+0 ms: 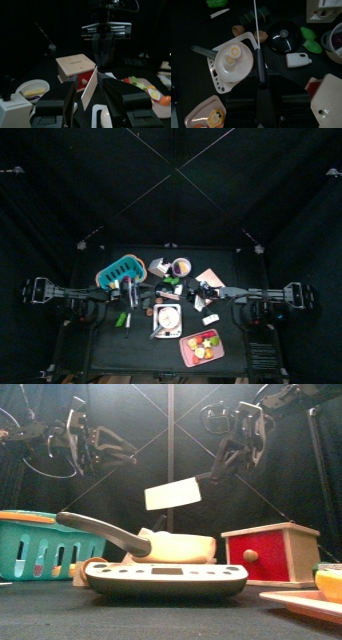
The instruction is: Place cleaver in holder
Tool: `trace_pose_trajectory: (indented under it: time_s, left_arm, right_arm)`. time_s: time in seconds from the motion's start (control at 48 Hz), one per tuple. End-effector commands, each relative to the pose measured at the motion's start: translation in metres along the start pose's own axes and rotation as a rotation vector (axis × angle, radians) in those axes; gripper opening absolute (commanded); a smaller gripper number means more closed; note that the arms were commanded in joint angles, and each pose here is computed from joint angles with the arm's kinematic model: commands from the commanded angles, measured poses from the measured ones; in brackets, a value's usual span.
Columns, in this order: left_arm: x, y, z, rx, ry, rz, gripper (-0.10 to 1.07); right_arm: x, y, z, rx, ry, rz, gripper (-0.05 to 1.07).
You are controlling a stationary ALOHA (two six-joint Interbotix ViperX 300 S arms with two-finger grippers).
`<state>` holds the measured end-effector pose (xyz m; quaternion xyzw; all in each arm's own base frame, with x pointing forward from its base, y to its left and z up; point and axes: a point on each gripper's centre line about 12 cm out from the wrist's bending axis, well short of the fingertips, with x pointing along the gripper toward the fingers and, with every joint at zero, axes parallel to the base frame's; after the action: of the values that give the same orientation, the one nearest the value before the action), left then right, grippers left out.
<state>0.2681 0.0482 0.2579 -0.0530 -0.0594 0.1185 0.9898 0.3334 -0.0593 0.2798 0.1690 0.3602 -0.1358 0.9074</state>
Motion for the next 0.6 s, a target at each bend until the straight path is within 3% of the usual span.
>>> trace_pose_trajectory:
  time_s: [0.0,0.188,0.438,0.583]
  left_arm:
    - [-0.008,-0.001,0.004,-0.010,0.013,-0.005,0.77]
    - [-0.024,0.001,0.001,-0.013,0.044,-0.006,0.77]
    - [-0.033,0.003,-0.003,-0.015,0.053,-0.004,0.77]
    - [-0.033,0.004,-0.005,-0.022,0.062,0.003,0.77]
  right_arm:
    - [-0.012,-0.006,0.032,0.049,-0.042,-0.017,0.48]
    - [-0.015,-0.028,0.059,0.106,0.009,-0.106,0.48]
    - [-0.030,-0.032,0.096,0.103,-0.010,-0.147,0.48]
    - [-0.023,-0.040,0.104,0.072,0.079,-0.225,0.48]
